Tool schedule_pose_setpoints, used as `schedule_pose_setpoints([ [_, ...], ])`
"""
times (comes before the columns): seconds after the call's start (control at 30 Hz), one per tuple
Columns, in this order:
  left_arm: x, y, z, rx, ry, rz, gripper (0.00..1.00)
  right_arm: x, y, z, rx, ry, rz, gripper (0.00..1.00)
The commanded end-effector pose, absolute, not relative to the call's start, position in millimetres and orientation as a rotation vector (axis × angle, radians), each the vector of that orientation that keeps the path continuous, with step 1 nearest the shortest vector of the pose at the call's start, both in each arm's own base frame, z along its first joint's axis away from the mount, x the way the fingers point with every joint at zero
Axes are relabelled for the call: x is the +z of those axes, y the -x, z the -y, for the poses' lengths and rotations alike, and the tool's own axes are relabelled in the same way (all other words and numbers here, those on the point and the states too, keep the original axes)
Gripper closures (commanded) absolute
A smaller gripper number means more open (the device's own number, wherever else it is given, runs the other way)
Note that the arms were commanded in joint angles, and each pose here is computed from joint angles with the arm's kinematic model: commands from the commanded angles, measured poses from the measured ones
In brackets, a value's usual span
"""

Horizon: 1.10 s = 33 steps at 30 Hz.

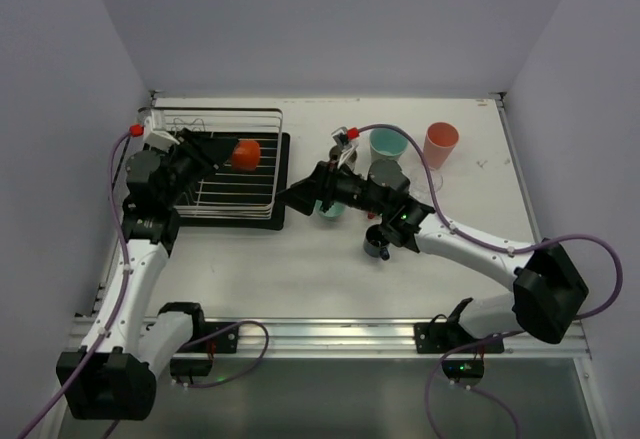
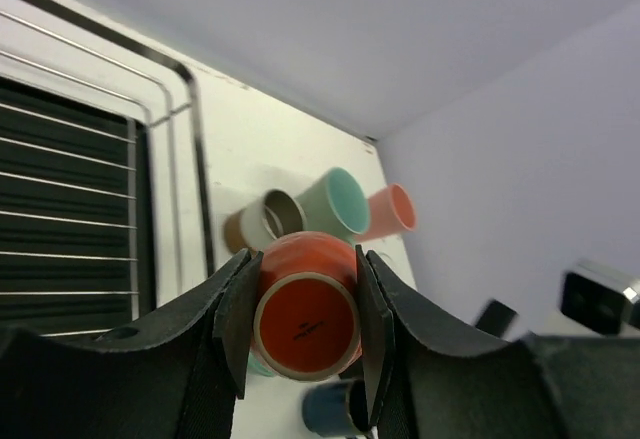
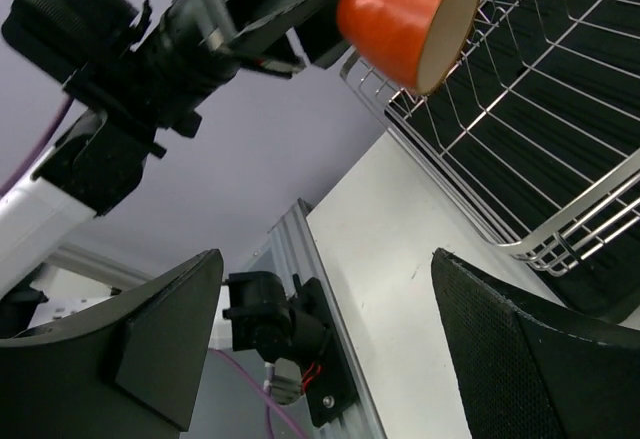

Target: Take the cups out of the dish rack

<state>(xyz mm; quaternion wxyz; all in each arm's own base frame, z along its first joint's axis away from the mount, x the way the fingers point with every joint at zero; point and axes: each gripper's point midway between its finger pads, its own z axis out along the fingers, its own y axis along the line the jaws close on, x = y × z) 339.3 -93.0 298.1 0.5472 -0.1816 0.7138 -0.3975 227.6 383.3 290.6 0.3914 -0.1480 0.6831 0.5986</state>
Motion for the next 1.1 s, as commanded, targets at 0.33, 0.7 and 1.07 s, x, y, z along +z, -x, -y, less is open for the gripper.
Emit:
schedule_pose_setpoints([
  [0.33, 340.4, -265.9, 161.2, -1.365, 0.155, -1.565, 1.00, 355.7, -227.5, -404.8, 1.672, 0.430, -1.518, 0.19],
  [0.7, 338.2, -244.2, 178.2, -1.483, 0.129, -1.542, 1.00, 372.2, -221.1, -413.9, 1.795, 0.454, -1.433, 0.58],
  [1.07, 353.9, -250.3, 164.6, -1.231, 0.042, -1.540, 0.13, 335.8, -200.2, -389.5, 1.730, 0.467, -1.566, 1.00],
])
